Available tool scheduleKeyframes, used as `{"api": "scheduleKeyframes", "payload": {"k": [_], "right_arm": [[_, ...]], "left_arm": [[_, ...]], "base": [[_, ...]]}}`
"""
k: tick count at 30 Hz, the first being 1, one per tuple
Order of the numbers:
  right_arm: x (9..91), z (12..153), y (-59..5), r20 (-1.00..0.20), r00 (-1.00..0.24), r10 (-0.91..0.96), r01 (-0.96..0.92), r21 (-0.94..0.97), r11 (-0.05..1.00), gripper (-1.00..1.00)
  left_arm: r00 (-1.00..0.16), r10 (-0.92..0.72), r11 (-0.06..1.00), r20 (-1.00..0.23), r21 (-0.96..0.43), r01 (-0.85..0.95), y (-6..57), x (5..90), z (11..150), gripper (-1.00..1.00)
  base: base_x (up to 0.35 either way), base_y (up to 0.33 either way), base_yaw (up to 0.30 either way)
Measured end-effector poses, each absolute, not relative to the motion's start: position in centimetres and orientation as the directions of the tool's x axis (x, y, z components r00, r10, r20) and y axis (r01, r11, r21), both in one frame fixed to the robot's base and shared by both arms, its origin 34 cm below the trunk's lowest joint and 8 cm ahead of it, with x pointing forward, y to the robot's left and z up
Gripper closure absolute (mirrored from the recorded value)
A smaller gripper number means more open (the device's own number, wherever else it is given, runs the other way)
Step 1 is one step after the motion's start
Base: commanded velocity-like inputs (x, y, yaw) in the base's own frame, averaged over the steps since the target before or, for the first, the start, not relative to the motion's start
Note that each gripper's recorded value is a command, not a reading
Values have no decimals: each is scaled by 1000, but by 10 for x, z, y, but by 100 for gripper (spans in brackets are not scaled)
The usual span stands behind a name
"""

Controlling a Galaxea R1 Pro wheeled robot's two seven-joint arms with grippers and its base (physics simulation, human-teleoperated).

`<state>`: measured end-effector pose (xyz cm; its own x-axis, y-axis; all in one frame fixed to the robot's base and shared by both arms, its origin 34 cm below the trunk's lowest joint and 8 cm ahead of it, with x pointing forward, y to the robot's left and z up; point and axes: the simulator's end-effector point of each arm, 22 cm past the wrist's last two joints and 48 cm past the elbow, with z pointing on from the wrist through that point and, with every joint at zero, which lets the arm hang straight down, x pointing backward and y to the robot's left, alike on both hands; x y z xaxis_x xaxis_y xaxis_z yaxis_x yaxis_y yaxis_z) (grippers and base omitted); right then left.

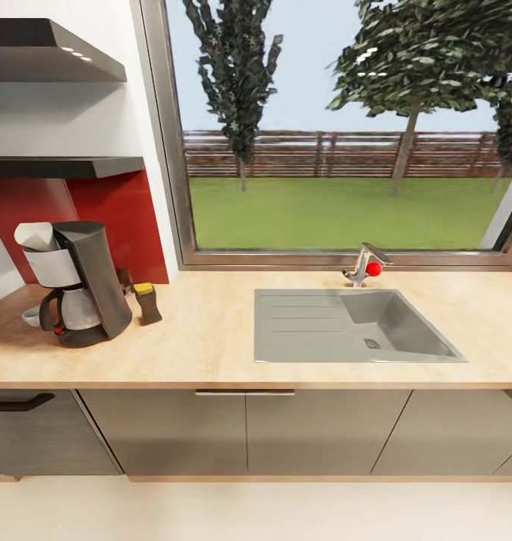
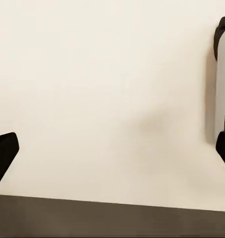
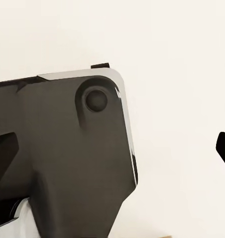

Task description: Set up a coffee station on the kitchen countertop: keep the coffee maker on the countertop, move the bottle of coffee from the kitchen shelf to the counter next to the coffee maker, place a paper coffee filter on top of the coffee maker, put the saucer next to the coffee maker with the coffee cup on the saucer, and place the electric kettle next to the coffee maker.

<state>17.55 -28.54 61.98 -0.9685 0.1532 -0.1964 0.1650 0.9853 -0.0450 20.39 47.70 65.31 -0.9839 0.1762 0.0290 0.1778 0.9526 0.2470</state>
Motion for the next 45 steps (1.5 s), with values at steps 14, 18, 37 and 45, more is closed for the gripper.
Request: {"api": "scheduleKeyframes", "payload": {"k": [14,18,37,45], "right_arm": [[174,620,-299,-201,-954,224,240,-61,969,-100],[173,620,-300,-200,-952,230,246,-62,967,-100],[173,621,-300,-201,-952,231,248,-62,967,-100],[173,621,-301,-201,-952,232,249,-62,967,-100]], "left_arm": [[-968,239,933,81,256,252,466,183,647,-100],[-968,238,935,81,252,251,463,182,646,-100],[-966,249,942,73,212,258,430,183,638,-100],[-966,250,943,72,210,259,428,183,637,-100]], "base": [[0,0,-216],[0,0,-267],[17,-19,-268],[168,-214,-268]]}}
